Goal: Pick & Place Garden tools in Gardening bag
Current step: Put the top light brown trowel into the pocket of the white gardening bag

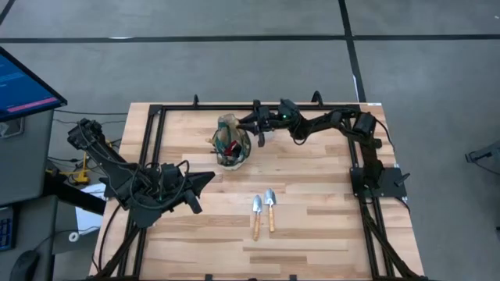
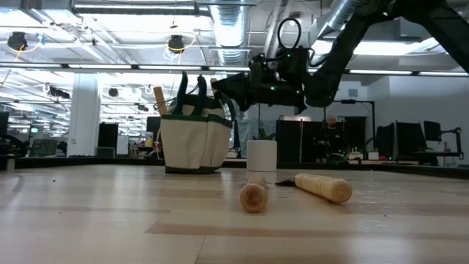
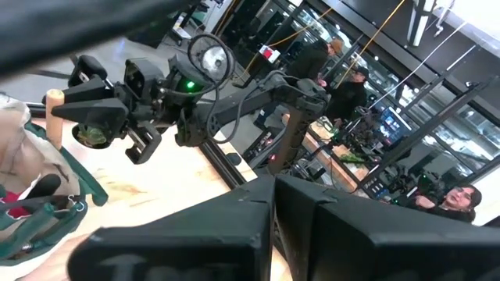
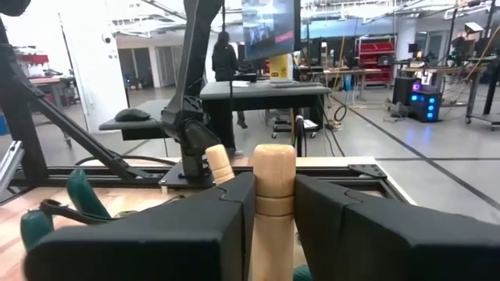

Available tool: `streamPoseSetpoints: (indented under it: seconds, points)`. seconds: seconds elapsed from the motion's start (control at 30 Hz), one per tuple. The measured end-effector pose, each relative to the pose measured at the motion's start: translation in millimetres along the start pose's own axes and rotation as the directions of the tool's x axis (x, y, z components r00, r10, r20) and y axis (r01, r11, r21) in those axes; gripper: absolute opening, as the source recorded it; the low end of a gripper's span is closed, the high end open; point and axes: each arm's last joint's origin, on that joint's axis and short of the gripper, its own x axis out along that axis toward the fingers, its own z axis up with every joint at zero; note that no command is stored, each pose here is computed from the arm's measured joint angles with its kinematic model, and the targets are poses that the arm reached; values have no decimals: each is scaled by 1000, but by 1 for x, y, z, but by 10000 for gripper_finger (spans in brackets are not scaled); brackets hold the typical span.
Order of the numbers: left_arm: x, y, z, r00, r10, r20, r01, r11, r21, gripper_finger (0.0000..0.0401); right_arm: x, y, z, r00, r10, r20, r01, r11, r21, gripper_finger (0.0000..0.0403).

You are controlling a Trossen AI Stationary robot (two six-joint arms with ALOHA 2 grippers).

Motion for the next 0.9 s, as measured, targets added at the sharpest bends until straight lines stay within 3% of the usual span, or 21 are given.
streamPoseSetpoints:
  seconds: [0.47, 0.9]
  points:
    - [0, 0, 0, 1000, 0, -1, 0, 1000, 3, 2, 0, 1, 4, 1000, 4, -3, -4, 1000, 22, 109]
    - [0, -1, -2, 998, -33, -53, 34, 999, 1, 2, -8, 7, 39, 996, 15, -83, -14, 1000, 7, 215]
